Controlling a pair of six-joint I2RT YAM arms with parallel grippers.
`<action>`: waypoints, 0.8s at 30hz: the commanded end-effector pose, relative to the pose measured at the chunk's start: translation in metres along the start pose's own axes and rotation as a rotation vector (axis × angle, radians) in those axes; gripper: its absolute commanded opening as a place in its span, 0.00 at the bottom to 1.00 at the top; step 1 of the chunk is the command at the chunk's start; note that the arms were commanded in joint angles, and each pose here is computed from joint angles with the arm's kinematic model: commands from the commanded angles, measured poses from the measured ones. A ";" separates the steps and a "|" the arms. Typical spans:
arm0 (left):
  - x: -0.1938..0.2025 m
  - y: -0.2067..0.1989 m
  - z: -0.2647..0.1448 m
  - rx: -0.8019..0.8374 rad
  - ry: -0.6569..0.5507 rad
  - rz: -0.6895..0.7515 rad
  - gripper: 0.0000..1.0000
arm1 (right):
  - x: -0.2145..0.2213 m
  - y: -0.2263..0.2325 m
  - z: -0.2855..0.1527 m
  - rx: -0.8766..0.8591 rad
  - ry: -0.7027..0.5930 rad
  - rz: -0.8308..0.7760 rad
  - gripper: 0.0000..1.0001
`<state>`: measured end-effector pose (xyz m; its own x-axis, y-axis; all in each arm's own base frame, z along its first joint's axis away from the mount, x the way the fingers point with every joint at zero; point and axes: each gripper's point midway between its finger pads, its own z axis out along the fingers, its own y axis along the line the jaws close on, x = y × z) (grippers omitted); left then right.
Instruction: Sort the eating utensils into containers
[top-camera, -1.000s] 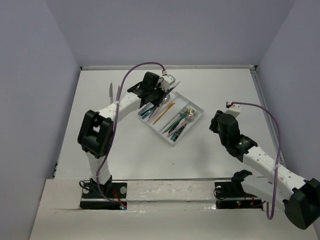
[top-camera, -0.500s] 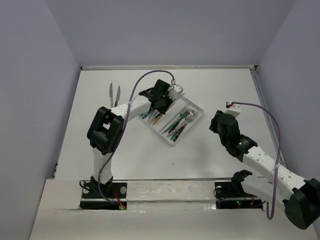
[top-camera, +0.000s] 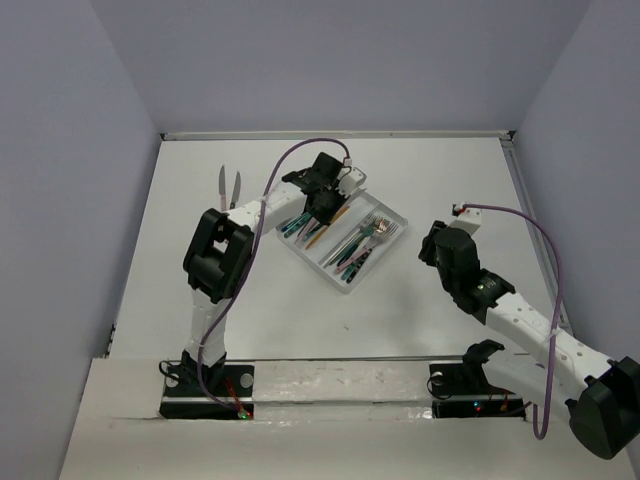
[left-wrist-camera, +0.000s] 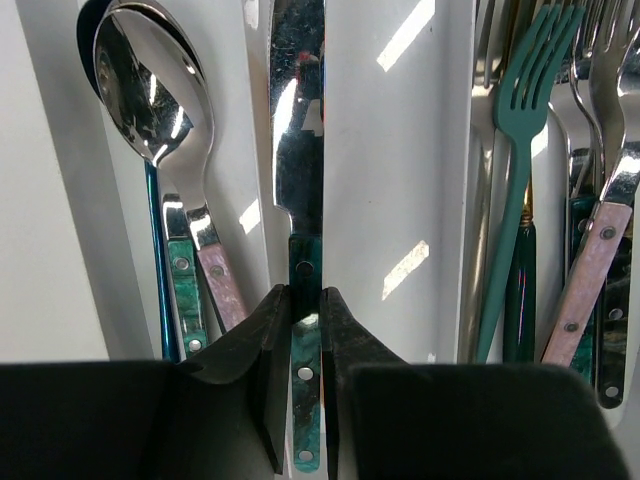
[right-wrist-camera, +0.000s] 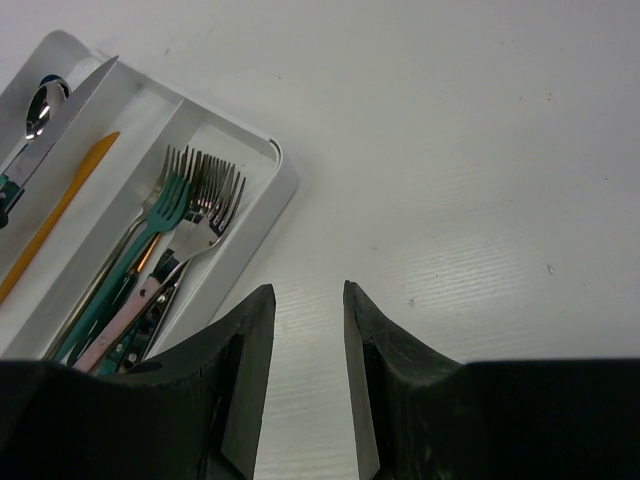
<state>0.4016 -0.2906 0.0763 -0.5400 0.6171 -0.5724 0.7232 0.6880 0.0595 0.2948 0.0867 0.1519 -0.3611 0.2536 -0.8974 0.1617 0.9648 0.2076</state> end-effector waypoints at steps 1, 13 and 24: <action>-0.008 -0.006 -0.022 0.029 -0.007 0.005 0.00 | -0.025 0.007 -0.003 -0.014 -0.072 0.032 0.40; 0.005 -0.019 -0.006 0.086 0.053 0.000 0.00 | -0.029 0.003 -0.005 -0.003 -0.091 0.038 0.40; 0.015 -0.026 0.007 0.111 0.081 -0.030 0.00 | -0.029 0.004 -0.004 -0.006 -0.087 0.033 0.40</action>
<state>0.3789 -0.2941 0.0551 -0.5847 0.6409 -0.4975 0.7479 0.6633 -0.0244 0.2944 0.0846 0.1575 -0.3422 0.2610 -0.9027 0.1659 0.9623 0.2153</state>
